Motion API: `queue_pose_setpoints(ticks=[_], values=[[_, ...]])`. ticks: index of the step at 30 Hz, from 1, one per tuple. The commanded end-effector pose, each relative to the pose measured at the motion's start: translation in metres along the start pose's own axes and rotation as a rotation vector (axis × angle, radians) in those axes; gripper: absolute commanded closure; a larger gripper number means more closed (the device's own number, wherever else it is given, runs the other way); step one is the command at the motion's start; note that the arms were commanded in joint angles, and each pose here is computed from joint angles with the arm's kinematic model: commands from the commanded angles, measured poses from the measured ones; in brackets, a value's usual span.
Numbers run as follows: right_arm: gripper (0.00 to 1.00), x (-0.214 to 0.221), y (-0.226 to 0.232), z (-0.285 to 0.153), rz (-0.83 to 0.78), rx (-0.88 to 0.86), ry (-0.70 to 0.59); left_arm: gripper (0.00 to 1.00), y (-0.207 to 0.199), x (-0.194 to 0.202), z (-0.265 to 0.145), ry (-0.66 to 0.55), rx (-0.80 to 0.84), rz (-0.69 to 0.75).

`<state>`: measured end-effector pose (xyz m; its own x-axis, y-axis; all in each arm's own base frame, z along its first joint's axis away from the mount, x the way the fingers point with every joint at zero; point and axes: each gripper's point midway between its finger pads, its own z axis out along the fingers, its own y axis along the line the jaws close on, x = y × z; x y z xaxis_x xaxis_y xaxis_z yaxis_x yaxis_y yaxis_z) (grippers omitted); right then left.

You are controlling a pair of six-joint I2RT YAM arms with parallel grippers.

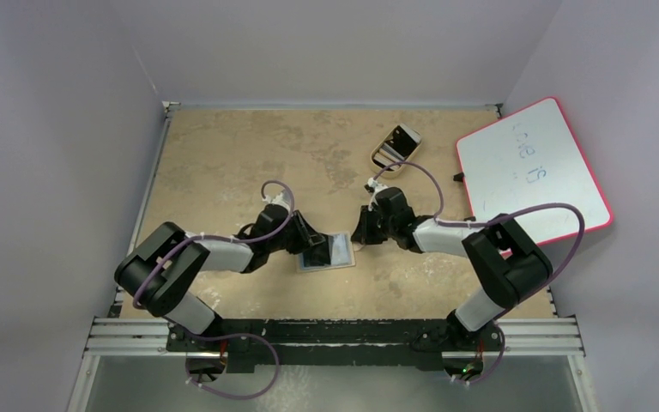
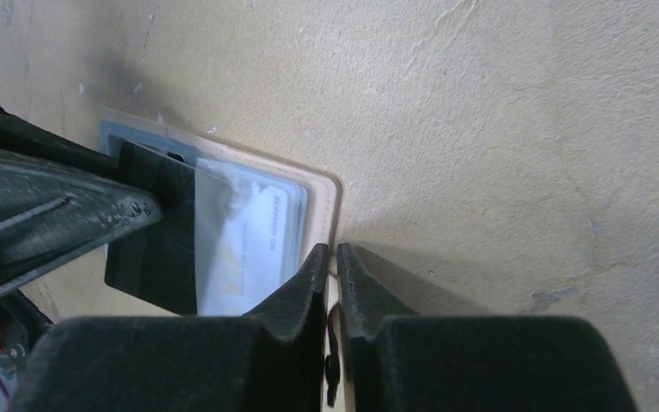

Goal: Put the credit cards into the card holder
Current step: Insert the credit card into the card holder.

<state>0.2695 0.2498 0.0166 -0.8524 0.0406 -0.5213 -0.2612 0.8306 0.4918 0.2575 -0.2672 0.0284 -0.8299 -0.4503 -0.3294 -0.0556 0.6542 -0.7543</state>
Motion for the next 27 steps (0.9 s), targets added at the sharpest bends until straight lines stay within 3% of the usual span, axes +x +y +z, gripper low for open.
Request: queue_pose_setpoints(ticks=[1,7,19,25,27], values=[[0.85,-0.003,0.001,-0.015,-0.032,0.038,0.019,0.72,0.012,-0.015,-0.006,-0.059,-0.105,0.024],[0.71,-0.013,0.01,-0.033,-0.057,0.028,-0.013,0.72,0.01,-0.016,-0.009,-0.061,-0.114,0.02],[0.76,-0.006,0.02,-0.019,-0.039,-0.06,0.002,0.69,0.029,-0.015,-0.013,-0.074,-0.223,0.026],[0.86,-0.002,0.025,-0.013,-0.015,-0.106,0.0,0.96,0.032,-0.013,-0.008,-0.073,-0.23,0.009],[0.89,0.001,0.025,-0.012,0.003,-0.12,-0.001,1.0,0.036,-0.012,-0.006,-0.076,-0.242,-0.003]])
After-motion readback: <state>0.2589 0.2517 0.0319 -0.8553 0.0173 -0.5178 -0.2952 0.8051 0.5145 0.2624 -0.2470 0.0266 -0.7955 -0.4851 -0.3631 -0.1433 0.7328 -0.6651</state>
